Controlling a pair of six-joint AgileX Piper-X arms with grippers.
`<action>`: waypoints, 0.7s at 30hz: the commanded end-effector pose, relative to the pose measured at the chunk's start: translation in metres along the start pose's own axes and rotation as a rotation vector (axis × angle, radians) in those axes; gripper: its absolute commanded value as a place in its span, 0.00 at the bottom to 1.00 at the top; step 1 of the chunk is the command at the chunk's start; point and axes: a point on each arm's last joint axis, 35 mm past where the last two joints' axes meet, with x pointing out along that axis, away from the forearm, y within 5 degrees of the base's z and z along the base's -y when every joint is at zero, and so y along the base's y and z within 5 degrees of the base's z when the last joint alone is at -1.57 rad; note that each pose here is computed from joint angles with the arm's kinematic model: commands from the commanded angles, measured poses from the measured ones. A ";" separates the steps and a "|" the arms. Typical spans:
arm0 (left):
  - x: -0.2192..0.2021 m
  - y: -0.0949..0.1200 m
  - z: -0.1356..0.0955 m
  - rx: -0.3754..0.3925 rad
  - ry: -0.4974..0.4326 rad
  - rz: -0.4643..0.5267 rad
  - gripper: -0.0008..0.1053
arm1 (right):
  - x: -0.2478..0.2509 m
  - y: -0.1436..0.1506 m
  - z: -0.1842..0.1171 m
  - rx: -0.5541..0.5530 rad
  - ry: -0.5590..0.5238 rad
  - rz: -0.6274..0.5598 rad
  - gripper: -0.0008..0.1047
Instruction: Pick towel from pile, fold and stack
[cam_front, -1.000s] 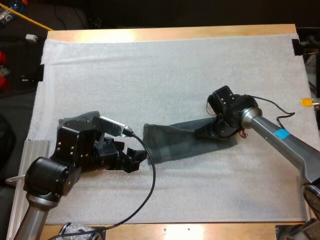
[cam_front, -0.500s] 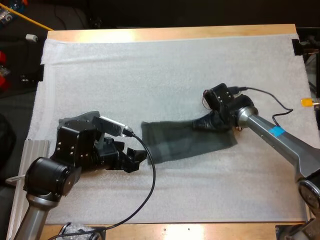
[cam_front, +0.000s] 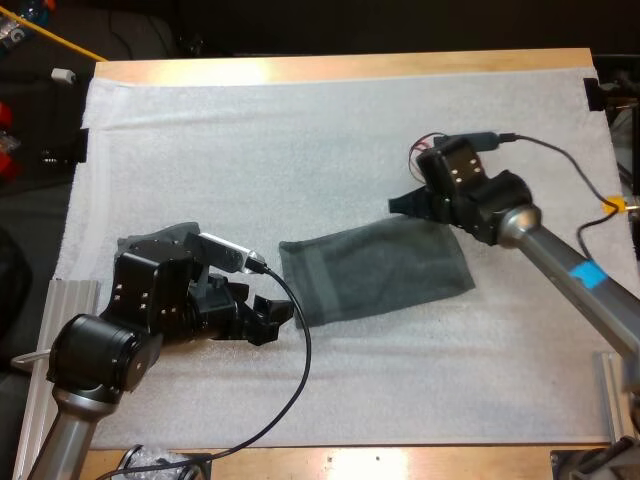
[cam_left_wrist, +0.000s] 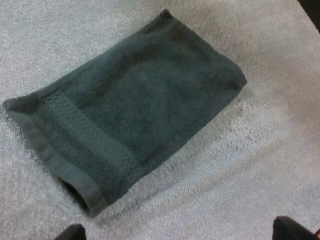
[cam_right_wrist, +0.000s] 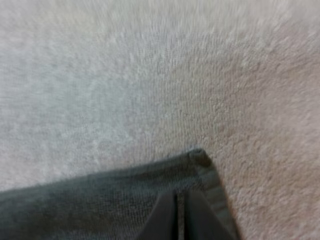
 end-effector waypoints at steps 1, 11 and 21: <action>-0.003 -0.003 0.000 0.008 -0.004 -0.014 0.66 | -0.017 -0.005 0.004 -0.023 -0.024 -0.012 0.01; -0.003 -0.003 -0.001 0.001 0.011 -0.024 0.66 | -0.078 -0.018 -0.002 -0.065 -0.048 -0.012 0.55; -0.023 -0.009 -0.013 -0.141 -0.044 -0.048 0.66 | -0.082 -0.067 -0.018 0.062 0.062 0.164 0.58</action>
